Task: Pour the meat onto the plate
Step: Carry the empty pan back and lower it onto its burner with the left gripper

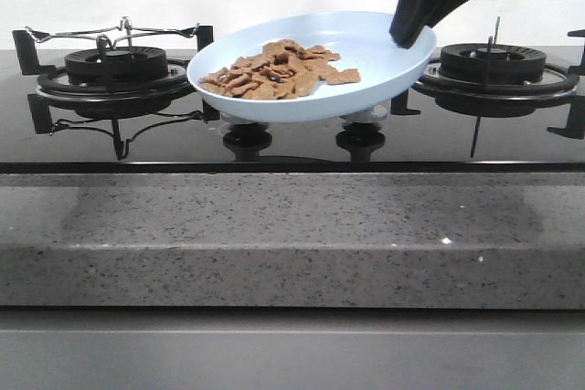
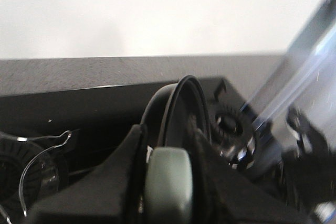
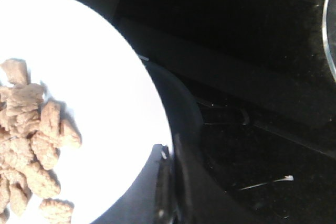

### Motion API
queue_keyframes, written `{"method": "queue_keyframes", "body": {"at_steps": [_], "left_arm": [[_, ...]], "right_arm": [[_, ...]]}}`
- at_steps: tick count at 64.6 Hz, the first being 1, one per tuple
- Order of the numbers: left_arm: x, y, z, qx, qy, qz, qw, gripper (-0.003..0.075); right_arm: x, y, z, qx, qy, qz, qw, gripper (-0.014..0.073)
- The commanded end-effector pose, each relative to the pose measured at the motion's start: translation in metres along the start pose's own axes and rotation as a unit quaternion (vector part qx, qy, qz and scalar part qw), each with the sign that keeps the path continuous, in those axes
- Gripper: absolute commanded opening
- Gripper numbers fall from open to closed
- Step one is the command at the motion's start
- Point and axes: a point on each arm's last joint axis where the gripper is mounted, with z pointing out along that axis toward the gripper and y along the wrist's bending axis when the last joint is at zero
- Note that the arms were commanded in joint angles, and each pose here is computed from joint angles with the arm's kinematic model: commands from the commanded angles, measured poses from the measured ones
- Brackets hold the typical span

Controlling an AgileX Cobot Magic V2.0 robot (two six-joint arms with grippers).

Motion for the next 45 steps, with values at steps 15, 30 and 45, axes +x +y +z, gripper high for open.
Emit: {"method": "queue_keyframes", "body": {"at_steps": [15, 30, 45], "left_arm": [[-0.008, 0.102, -0.008, 0.09, -0.084, -0.271, 0.955, -0.002], [0.003, 0.162, 0.009, 0.104, -0.12, -0.38, 0.911, -0.002], [0.024, 0.193, 0.032, 0.099, -0.096, -0.422, 0.896, -0.002]], "right_arm": [[-0.009, 0.009, -0.025, -0.014, -0.054, -0.005, 0.998, -0.006], [-0.009, 0.009, -0.025, -0.014, -0.054, -0.005, 0.998, -0.006], [-0.009, 0.009, -0.025, -0.014, -0.054, -0.005, 0.998, -0.006]]}}
